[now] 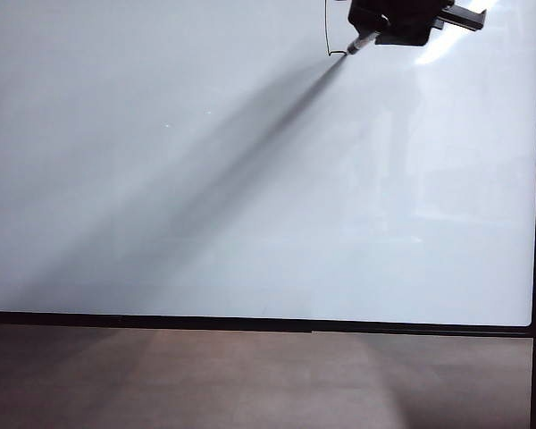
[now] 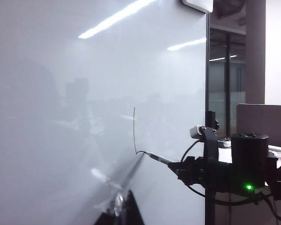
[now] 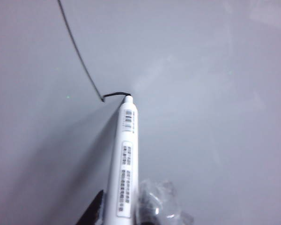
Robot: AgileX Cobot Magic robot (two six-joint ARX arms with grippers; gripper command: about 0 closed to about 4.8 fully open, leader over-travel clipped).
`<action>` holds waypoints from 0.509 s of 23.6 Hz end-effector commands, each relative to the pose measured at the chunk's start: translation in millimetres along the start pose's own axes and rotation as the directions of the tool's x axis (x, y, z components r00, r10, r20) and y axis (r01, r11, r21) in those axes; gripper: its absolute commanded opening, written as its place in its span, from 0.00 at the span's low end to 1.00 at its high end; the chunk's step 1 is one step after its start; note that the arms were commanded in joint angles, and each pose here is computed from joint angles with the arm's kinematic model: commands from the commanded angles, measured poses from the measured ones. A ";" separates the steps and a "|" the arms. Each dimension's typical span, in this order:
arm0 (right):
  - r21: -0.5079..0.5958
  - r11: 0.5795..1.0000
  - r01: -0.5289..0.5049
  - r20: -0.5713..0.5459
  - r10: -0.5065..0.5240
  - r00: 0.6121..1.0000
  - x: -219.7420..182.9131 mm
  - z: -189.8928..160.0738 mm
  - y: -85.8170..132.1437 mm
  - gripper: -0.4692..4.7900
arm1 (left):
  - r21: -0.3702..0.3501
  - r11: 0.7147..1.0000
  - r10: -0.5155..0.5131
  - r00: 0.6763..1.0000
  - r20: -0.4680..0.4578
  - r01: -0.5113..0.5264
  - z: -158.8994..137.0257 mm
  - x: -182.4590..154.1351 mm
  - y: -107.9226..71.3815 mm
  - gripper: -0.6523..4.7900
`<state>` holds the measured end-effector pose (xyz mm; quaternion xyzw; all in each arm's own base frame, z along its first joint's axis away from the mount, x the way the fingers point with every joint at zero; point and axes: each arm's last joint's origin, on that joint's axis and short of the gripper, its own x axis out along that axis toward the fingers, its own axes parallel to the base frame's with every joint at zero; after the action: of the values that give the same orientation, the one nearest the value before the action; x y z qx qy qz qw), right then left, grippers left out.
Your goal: Reach to the right to find the marker pen, pick it up, and write the number 8 on the whiteboard.
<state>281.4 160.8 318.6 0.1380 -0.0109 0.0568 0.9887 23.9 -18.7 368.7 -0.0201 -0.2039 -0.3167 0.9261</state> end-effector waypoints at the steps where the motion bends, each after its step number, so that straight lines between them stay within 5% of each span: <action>1: 0.016 0.999 0.045 0.037 -0.045 0.998 -1.5 6.4 -8.3 0.08 | 0.002 1.000 -0.003 1.000 0.014 0.003 3.2 -0.4 0.0 0.11; 12: 0.029 0.998 0.049 0.086 -0.052 0.995 -12.5 25.3 -33.7 0.08 | 0.002 1.000 -0.003 1.000 0.014 0.003 3.2 -0.4 0.0 0.11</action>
<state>274.4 120.8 327.0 0.1456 -0.0348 0.0110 0.9887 24.1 -18.8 368.5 -0.0198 -0.2026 -0.3168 0.9264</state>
